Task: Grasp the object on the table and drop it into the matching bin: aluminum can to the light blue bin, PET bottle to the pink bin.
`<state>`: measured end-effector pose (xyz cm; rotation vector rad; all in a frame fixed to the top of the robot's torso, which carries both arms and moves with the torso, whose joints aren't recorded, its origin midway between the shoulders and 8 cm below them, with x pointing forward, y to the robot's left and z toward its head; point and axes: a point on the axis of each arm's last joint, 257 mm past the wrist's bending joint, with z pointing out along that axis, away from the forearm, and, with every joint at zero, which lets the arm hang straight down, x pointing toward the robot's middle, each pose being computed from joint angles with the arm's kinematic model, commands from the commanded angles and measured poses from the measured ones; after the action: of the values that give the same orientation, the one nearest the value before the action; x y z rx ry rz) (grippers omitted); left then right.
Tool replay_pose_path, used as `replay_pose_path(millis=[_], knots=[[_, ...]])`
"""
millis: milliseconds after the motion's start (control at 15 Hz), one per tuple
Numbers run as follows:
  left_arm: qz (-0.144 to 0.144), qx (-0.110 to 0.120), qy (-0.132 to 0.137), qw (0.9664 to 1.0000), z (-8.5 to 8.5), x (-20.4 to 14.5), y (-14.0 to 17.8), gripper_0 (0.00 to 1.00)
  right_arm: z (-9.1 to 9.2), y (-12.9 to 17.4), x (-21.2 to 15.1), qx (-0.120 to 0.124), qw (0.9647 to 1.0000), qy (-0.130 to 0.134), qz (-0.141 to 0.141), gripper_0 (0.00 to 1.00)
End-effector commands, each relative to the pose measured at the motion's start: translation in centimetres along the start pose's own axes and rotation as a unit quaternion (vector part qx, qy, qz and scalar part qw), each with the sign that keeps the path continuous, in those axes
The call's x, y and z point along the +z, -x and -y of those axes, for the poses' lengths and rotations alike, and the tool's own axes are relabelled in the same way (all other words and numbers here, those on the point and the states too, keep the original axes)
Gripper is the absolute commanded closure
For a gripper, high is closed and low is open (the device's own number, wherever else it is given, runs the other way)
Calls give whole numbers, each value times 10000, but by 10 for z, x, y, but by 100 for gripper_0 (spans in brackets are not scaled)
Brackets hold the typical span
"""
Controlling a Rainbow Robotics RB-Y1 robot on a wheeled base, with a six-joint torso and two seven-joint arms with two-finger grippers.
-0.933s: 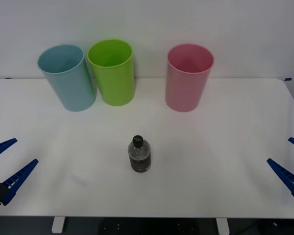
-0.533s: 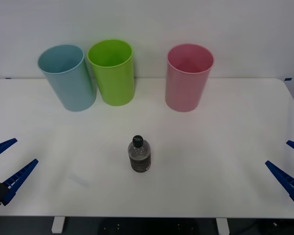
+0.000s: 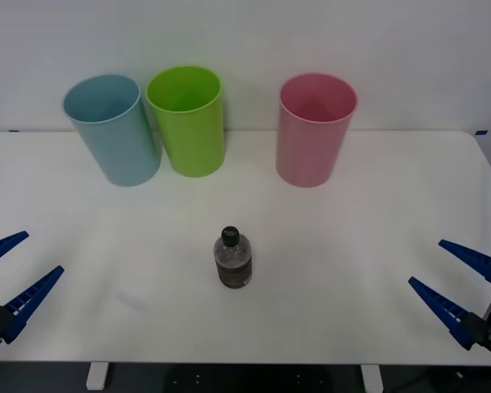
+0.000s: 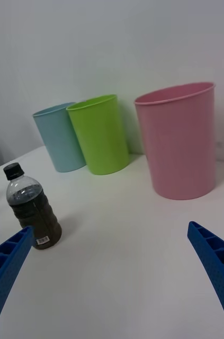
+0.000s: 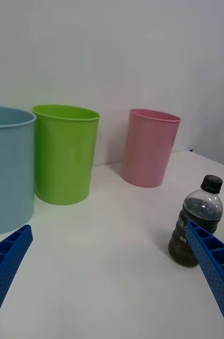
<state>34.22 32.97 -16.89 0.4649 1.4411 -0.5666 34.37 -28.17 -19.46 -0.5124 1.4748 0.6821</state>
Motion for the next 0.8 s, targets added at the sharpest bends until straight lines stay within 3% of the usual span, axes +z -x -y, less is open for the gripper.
replay_pose_path(millis=[67,800], knots=[[0,0,0,10000,0,0,0,0,-11,-13,11,87,9998,156,-129,0],[0,0,0,10000,0,0,0,0,-30,-60,56,-175,9962,730,-451,0]])
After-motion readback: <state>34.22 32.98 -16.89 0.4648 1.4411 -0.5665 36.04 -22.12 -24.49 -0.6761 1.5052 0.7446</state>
